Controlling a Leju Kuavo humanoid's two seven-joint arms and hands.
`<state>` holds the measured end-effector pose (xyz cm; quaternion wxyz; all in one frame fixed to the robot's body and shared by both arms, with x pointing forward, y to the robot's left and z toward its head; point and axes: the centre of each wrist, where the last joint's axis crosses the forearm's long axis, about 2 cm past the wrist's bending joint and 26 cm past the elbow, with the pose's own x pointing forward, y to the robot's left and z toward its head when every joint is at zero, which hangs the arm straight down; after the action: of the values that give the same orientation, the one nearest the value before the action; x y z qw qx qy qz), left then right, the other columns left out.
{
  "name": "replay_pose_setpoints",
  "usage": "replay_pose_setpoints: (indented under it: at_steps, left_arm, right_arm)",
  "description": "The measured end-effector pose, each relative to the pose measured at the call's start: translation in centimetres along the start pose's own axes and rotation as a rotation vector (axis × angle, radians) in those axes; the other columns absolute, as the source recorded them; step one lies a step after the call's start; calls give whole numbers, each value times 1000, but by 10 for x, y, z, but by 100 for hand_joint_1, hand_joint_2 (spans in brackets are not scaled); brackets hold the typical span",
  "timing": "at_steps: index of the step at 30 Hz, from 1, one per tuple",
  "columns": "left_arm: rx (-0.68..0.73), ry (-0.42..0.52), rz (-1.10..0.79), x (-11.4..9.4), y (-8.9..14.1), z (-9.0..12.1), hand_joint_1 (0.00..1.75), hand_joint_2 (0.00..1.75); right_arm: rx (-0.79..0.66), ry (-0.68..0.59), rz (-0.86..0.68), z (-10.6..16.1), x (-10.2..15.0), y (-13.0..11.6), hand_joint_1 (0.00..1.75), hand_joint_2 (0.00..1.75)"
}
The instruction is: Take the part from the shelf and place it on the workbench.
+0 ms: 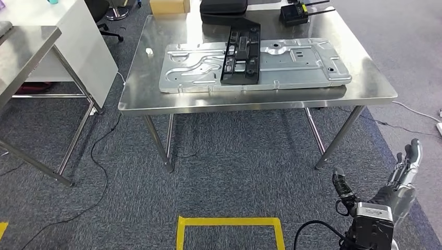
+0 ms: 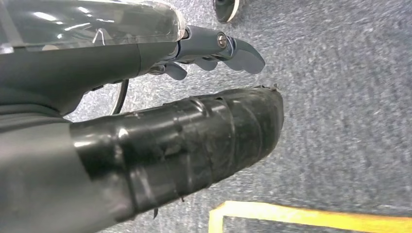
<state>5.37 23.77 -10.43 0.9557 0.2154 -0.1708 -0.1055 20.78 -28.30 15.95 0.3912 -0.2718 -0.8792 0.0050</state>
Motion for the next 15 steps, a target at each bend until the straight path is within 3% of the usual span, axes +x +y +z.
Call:
replay_pose_setpoints:
  at_steps: [15]
  left_arm:
    - [7, -6, 4, 1, -1, 1, 0, 0]
  right_arm:
    - [17, 11, 19, 2, -5, -2, 0, 175]
